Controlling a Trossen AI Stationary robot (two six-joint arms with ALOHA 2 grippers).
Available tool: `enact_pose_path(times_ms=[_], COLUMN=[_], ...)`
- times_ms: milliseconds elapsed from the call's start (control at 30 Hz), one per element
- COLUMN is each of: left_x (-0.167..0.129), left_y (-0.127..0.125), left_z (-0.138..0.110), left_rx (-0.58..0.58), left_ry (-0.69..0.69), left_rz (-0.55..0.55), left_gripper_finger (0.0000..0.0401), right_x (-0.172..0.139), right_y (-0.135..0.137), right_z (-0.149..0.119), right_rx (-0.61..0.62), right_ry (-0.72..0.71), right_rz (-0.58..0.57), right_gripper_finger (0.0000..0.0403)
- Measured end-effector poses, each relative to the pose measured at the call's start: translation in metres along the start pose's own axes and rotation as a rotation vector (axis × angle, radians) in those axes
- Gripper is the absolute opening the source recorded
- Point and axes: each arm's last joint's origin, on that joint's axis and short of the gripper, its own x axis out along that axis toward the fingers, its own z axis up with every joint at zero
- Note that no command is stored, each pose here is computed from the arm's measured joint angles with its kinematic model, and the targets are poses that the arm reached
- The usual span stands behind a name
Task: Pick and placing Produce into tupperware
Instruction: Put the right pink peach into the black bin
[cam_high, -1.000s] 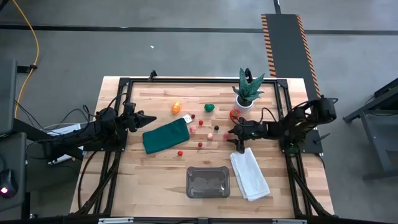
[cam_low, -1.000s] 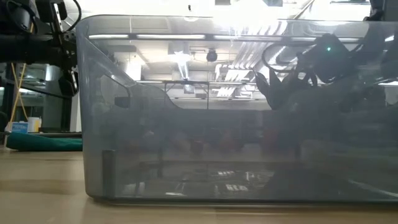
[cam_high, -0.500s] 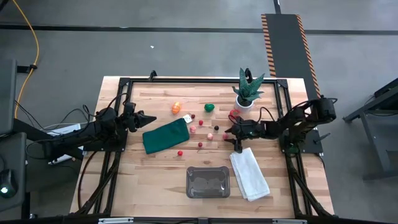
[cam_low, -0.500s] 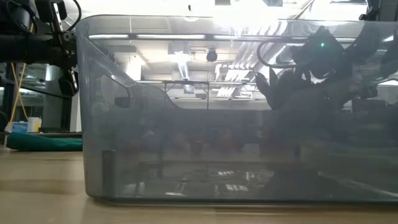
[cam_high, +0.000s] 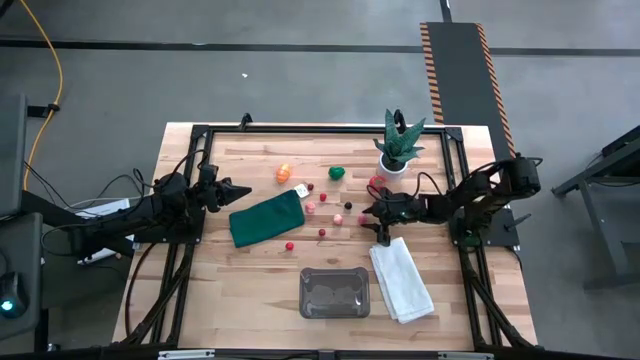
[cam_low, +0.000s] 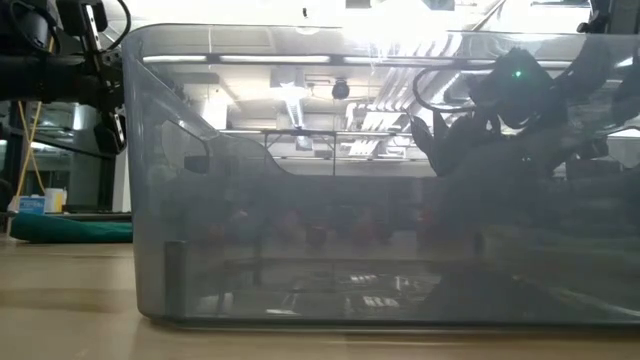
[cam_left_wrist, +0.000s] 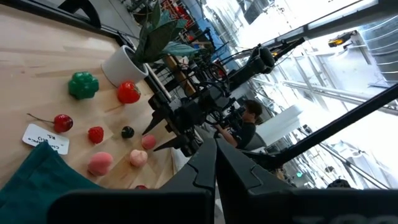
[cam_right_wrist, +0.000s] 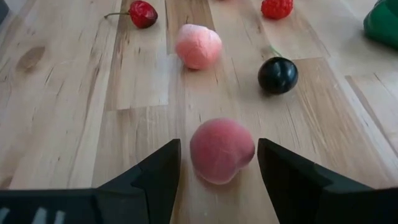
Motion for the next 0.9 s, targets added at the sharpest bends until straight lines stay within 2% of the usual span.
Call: enact_pose_path(times_ms=[133,467,900], left_x=[0.0000,0.0000,0.0000], left_y=[0.0000,0.0000,-0.0001], left_z=[0.0000,0.0000,0.0000], left_rx=[0.000,-0.005,-0.005], left_ry=[0.000,0.000,0.000], left_rz=[0.000,0.000,0.000], left_gripper_finger=[0.0001,0.0001,0.0001], right_x=[0.0000,0.0000,-0.0002], right_y=[0.0000,0.0000,0.0005], right_z=[0.0001,0.0002,0.0039], right_rx=[0.000,0.000,0.020], right_ry=[-0.001,-0.002,-0.041], right_rz=[0.000,0.001,0.010], right_gripper_finger=[0.0200,0.0150,0.0145])
